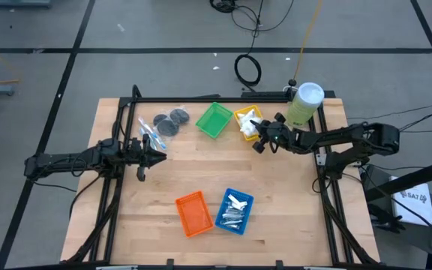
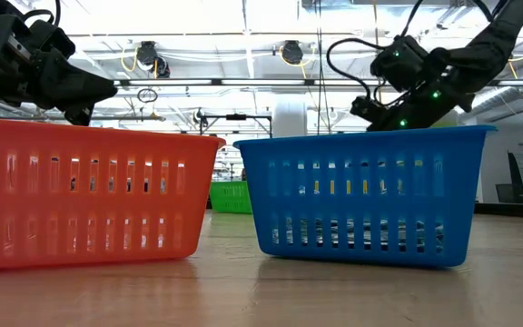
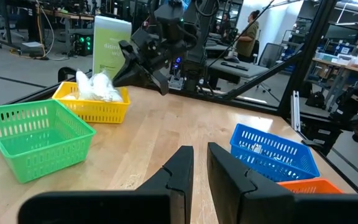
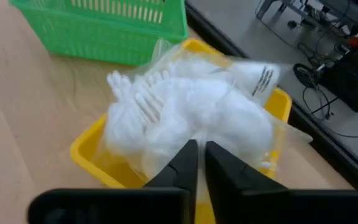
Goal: Pick & Place Travel size toiletries
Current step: Put the white cotton pack into the yellow bin, then put the blue toothbrush into the orange bin
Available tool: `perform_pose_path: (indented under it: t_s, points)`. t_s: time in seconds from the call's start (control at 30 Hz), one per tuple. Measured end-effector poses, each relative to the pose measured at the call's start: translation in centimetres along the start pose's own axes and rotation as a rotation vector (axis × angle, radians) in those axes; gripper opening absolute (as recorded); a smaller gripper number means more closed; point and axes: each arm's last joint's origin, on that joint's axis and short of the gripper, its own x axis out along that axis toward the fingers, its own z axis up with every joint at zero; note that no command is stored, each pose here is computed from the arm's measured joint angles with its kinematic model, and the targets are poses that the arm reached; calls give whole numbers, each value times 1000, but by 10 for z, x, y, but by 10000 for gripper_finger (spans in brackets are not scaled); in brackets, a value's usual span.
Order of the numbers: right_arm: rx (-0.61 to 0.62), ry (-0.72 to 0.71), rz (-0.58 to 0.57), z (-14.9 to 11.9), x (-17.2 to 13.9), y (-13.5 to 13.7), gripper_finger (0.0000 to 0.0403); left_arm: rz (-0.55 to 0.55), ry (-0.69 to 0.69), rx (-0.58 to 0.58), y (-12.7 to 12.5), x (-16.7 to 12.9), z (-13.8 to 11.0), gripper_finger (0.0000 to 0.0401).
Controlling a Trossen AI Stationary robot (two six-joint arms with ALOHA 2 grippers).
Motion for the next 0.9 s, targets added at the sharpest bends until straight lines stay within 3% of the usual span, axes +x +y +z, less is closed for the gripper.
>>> perform_pose_path:
  t_s: [0.27,0.43,0.6,0.8,0.9]
  points:
    - [38,-89,-2,15,-16,-7,131,0,-1,0,0,0,0,44]
    - [82,-189,4,29,-33,-13,173,0,0,0,0,0,0,44]
    - [162,-314,57,43,-62,-15,189,0,0,0,0,0,0,44]
    - [82,-326,107,42,-92,-16,185,0,0,0,0,0,0,44]
    - [102,-320,129,40,-101,-18,182,0,0,0,0,0,0,44]
